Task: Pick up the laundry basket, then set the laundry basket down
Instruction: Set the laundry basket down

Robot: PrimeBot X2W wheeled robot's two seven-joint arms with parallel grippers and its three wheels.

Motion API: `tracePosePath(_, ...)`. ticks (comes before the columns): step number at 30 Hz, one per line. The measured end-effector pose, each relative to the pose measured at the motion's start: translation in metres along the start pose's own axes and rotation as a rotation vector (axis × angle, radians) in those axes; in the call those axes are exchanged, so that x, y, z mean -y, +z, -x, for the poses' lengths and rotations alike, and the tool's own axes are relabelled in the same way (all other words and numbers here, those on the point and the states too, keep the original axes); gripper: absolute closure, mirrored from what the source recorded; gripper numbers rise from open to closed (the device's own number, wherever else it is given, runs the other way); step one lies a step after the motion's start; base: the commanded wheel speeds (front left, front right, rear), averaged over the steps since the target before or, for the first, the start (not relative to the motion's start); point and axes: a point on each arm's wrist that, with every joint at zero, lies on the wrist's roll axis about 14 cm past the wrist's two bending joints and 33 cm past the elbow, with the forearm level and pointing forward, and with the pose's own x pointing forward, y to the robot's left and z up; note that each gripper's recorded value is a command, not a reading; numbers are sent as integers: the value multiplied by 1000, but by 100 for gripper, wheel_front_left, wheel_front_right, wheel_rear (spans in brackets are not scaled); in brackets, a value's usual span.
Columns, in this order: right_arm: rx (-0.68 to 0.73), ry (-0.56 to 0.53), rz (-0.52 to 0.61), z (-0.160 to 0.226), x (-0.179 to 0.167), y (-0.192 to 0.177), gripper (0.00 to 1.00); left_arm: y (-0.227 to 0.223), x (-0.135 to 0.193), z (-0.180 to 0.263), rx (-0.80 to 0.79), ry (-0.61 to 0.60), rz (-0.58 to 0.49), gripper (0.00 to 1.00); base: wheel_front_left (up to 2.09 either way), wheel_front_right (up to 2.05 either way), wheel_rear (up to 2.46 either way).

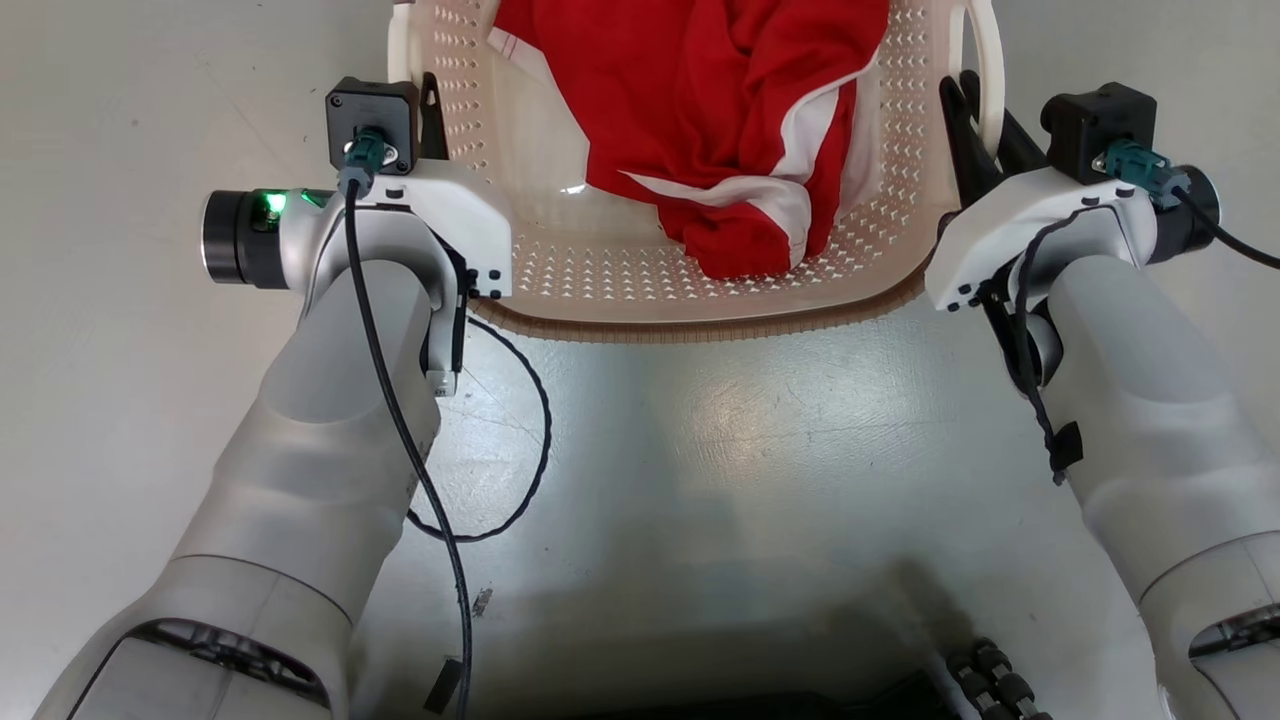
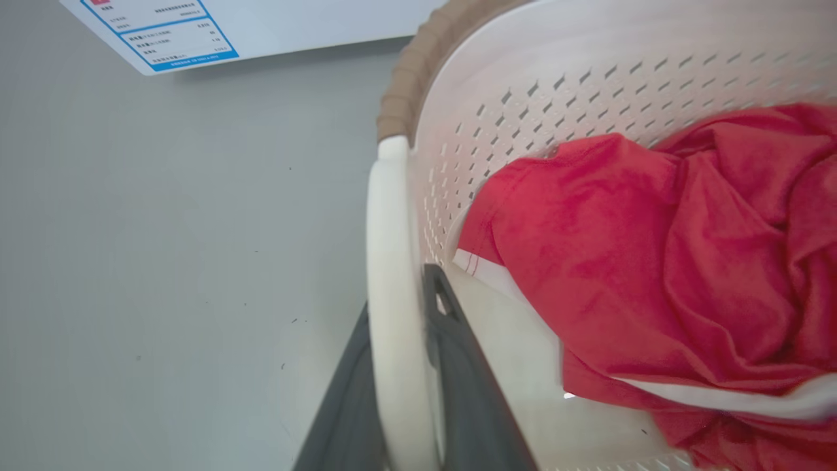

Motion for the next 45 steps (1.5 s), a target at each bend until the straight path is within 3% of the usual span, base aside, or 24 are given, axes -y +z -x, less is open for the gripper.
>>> tracePosePath(1,-6,-4,-6,0,1,-2,50,0,1,0,0,-1,1,92,0,0,0)
tracePosePath(2,-10,-5,-4,1,1,-4,0,0,1,0,1,0,6,38,0,0,0)
tracePosePath(3,-13,-7,1,1,2,-4,0,0,2,0,0,-2,6,0,0,0,0)
tracePosePath(16,26,-41,-20,16,8,7,0,19,-2,9,27,23,15,0,0,0,0)
tracePosePath(27,149,-62,-22,43,10,52,0,43,-3,38,67,34,57,0,0,0,0)
tracePosePath(40,334,-114,15,113,18,110,0,85,-4,108,180,16,122,0,0,0,0)
tracePosePath(45,369,-120,25,139,14,117,0,83,-7,136,192,18,136,0,0,0,0)
